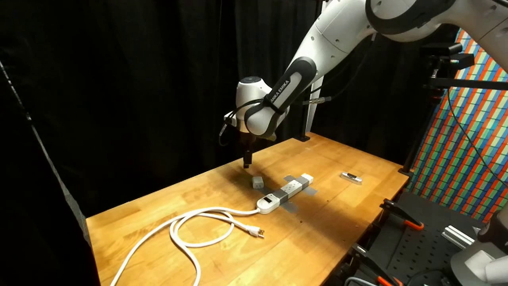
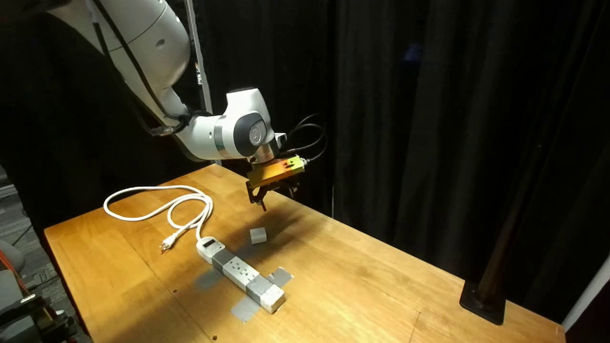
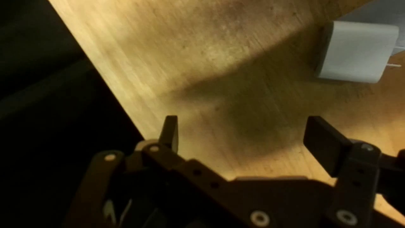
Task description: Put the charging adapter on the extension cable
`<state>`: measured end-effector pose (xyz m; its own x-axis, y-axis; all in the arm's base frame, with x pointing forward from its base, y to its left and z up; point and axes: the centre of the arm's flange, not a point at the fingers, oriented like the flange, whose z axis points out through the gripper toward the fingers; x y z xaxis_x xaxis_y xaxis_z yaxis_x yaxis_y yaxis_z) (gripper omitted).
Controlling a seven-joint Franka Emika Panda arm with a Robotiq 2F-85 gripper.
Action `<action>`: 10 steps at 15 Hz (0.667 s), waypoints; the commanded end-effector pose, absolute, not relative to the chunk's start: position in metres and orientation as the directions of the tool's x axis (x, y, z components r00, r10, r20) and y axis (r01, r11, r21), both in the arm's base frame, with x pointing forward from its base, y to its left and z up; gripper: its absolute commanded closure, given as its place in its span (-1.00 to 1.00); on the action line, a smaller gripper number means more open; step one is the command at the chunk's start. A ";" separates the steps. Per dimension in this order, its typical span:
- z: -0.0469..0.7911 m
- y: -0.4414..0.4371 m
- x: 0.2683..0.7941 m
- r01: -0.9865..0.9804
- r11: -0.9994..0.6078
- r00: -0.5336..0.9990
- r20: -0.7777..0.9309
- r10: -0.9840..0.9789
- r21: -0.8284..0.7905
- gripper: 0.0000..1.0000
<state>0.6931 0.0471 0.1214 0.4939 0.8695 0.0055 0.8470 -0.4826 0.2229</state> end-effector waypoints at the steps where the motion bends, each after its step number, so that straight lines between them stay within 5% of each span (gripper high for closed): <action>1: 0.100 0.051 0.681 0.932 -0.341 0.339 0.037 0.940 0.127 -1.00; 10: 0.102 0.064 0.643 0.991 0.113 -0.108 0.072 0.991 -0.072 -1.00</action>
